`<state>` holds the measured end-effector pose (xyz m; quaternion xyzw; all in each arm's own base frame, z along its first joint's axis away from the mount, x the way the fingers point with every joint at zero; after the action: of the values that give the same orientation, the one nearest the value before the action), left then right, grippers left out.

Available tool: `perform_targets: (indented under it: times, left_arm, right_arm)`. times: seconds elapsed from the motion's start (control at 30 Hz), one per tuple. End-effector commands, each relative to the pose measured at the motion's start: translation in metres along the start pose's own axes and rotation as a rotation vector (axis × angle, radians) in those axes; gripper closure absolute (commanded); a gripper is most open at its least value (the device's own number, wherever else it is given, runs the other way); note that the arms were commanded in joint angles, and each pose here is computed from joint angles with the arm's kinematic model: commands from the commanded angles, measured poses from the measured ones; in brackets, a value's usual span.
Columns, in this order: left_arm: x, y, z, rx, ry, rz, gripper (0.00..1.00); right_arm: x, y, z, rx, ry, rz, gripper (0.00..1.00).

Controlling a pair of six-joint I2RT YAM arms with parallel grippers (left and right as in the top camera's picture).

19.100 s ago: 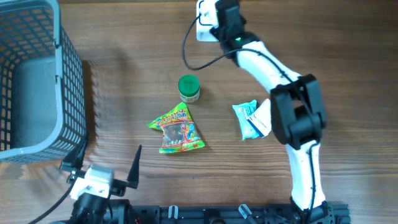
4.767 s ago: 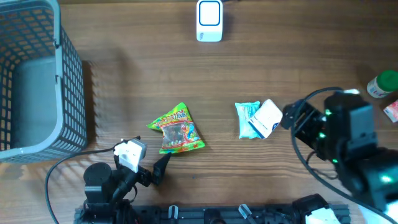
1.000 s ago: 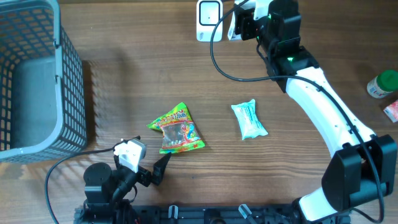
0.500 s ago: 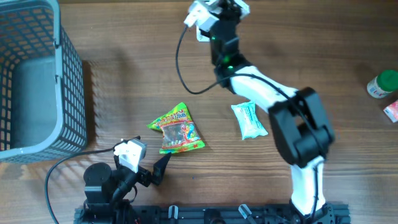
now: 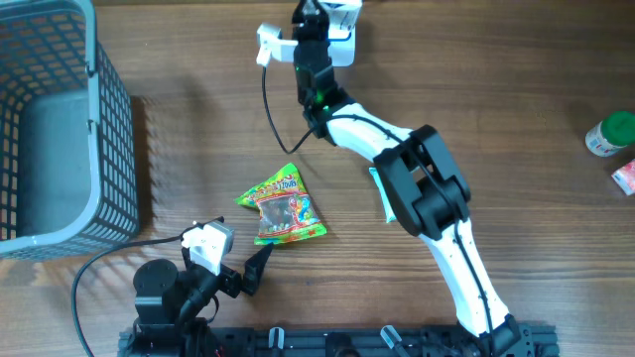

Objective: Scan the item barcode
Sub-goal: 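Hold the white-blue box's barcode up to the scanner with the right gripper, then carry the white-blue box right and drop it at the right edge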

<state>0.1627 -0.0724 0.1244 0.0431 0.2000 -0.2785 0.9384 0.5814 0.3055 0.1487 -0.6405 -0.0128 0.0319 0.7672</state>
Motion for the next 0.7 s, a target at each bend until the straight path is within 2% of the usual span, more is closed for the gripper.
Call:
perform_targets:
  times: [0.0,0.27,0.33,0.43,0.5,0.57,0.63,0.67]
  left_arm:
    - [0.0,-0.001,0.0,0.001,-0.005,-0.003,0.0]
    - [0.0,-0.001,0.0,0.001,-0.005,-0.003,0.0]
    - [0.0,-0.001,0.0,0.002,-0.005,-0.003,0.0]
    - [0.0,-0.001,0.0,0.002,-0.005,-0.003,0.0]
    - [0.0,-0.001,0.0,0.001,-0.005,-0.003,0.0]
    - [0.0,-0.001,0.0,0.001,-0.005,-0.003,0.0]
    - [0.0,-0.001,0.0,0.002,-0.005,-0.003,0.0]
    - [0.0,-0.001,0.0,0.002,-0.005,-0.004,0.0]
  right_arm:
    - [0.002,0.013,0.012,-0.114,-0.049,0.004,0.32]
    - [-0.01,0.006,0.034,-0.094,-0.077,-0.012,0.32]
    - [-0.015,-0.013,0.04,-0.046,-0.062,-0.014,0.33]
    - [-0.029,-0.076,0.034,0.065,0.02,-0.009,0.33]
    - [-0.041,-0.124,0.016,0.181,0.102,-0.012,0.33]
    - [-0.049,-0.171,-0.02,0.29,0.225,-0.08,0.34]
    - [-0.049,-0.198,-0.071,0.391,0.396,-0.182,0.37]
    - [-0.049,-0.203,-0.112,0.426,0.533,-0.239,0.37]
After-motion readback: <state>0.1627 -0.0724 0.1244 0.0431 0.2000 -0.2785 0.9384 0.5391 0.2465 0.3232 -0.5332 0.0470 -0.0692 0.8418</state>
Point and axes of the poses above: each gripper's point midway between its finger pads, its own x axis out along the fingers, its own y axis along the line the jaws close on, z = x × y, the point moved 3 cm from there along -x, back along the fingers, and after that the axes turned 9 degrees about x, right-handed, at the moved point
